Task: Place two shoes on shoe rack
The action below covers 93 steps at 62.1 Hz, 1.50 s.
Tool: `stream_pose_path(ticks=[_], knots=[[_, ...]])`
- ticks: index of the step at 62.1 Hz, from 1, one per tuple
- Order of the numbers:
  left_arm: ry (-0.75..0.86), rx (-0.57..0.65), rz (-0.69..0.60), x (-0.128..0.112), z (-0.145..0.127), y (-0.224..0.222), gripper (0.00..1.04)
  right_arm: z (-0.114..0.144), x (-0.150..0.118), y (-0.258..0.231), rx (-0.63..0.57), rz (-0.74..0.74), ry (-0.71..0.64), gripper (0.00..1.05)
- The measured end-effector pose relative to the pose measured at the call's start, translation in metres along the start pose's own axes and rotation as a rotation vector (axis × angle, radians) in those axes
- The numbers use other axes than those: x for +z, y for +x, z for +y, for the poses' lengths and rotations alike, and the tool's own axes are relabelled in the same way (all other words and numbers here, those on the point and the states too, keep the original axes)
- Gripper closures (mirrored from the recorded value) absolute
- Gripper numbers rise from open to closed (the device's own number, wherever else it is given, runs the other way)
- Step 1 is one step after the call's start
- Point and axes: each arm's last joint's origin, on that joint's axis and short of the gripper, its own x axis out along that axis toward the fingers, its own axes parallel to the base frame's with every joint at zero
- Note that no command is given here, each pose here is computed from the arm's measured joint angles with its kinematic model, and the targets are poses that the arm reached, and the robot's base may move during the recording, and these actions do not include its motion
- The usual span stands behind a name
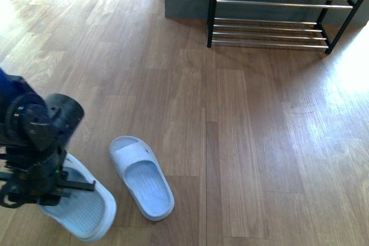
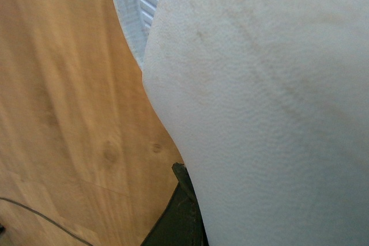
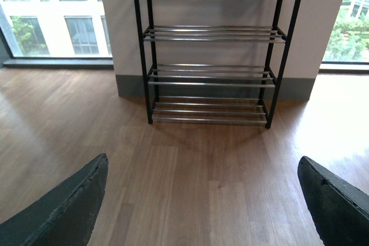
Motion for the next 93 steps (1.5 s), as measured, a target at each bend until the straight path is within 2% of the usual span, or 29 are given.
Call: stream_pose_path(ticks=[14, 26, 40, 52, 65, 70, 93], knots=[[-0.001, 0.194, -0.208, -0.020, 0.059, -0.042, 1.03, 0.000, 0.000, 0.000, 0.000, 0.000, 0.000, 0.09], [-0.069, 0.376, -0.518, -0.039, 0.103, -0.113, 1.03, 0.000, 0.000, 0.000, 0.000, 0.000, 0.000, 0.09], [-0.203, 0.511, -0.825, -0.080, 0.123, -0.180, 1.03, 0.000, 0.000, 0.000, 0.000, 0.000, 0.000, 0.09], [-0.343, 0.545, -1.028, -0.117, 0.124, -0.221, 1.03, 0.000, 0.000, 0.000, 0.000, 0.000, 0.000, 0.09], [-0.410, 0.562, -1.171, -0.143, 0.119, -0.240, 1.03, 0.000, 0.000, 0.000, 0.000, 0.000, 0.000, 0.09], [-0.433, 0.613, -1.199, -0.149, 0.117, -0.239, 1.03, 0.000, 0.000, 0.000, 0.000, 0.000, 0.000, 0.09], [-0.396, 0.640, -1.190, -0.149, 0.116, -0.238, 1.03, 0.000, 0.000, 0.000, -0.003, 0.000, 0.000, 0.09]])
